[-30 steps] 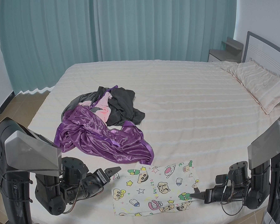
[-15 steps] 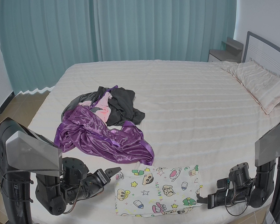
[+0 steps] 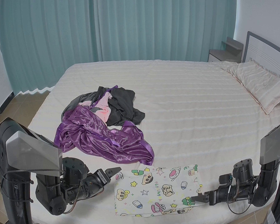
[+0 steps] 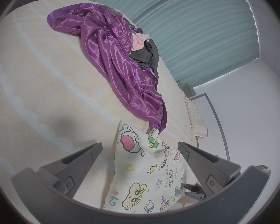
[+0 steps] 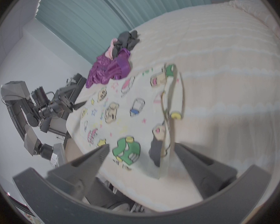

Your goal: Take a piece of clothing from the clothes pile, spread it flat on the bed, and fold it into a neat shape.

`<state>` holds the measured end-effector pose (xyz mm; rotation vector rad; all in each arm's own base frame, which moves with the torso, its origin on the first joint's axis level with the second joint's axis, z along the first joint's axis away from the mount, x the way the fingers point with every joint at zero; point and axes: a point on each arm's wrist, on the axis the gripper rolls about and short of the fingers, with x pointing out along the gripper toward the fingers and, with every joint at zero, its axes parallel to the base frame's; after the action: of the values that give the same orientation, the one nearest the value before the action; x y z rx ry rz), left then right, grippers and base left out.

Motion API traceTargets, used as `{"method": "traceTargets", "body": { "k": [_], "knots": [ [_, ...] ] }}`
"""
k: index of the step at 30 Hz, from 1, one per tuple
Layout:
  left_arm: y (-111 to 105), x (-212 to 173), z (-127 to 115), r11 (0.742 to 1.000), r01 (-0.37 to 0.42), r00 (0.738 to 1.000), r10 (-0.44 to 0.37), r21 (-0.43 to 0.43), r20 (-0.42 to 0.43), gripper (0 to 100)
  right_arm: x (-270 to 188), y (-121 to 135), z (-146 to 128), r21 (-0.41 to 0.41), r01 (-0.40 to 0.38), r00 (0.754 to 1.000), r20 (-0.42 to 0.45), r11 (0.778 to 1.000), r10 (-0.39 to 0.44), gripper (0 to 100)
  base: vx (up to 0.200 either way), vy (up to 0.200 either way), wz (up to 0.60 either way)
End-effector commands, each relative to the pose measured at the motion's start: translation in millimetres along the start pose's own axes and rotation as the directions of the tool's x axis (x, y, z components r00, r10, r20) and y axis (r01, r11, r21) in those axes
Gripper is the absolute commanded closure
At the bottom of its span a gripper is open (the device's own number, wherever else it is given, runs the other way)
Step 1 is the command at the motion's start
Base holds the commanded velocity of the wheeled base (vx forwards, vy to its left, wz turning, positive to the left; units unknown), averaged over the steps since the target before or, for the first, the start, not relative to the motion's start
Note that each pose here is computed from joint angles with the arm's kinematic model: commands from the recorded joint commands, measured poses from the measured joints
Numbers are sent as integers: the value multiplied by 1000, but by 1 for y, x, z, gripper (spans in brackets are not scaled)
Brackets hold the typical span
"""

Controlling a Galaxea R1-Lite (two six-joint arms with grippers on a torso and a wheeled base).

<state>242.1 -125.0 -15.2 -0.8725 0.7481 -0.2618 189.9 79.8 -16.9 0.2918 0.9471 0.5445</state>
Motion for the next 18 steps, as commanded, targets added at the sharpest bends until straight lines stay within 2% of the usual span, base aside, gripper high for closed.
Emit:
{"method": "traceTargets", "body": {
  "k": [1, 4, 7, 13, 18],
  "knots": [
    [-1, 0, 0, 1000, 10, 1000, -10, 1, 6, 0, -10, -2, 15, -6, -8, 993, 117, 1000, 8, 0, 0, 0, 0],
    [-1, 1, 1, 1000, 11, 1000, -11, 1, 8, 0, 5, -6, 33, 15, -7, 983, 182, 1000, 5, 0, 0, 0, 0],
    [-1, 1, 0, 1000, 10, 1000, -10, 1, 6, 0, 29, -12, 48, 111, 18, 969, 242, 994, -45, 0, 0, 0, 0],
    [0, 2, 0, 1000, 8, 1000, -8, 3, 6, 0, 72, -21, 62, 159, 37, 956, 283, 987, -81, 0, 0, 0, 0],
    [0, 2, 0, 1000, 8, 1000, -8, 3, 6, 0, 75, -19, 66, 190, 10, 953, 297, 982, -67, 0, 0, 0, 0]
  ]
}}
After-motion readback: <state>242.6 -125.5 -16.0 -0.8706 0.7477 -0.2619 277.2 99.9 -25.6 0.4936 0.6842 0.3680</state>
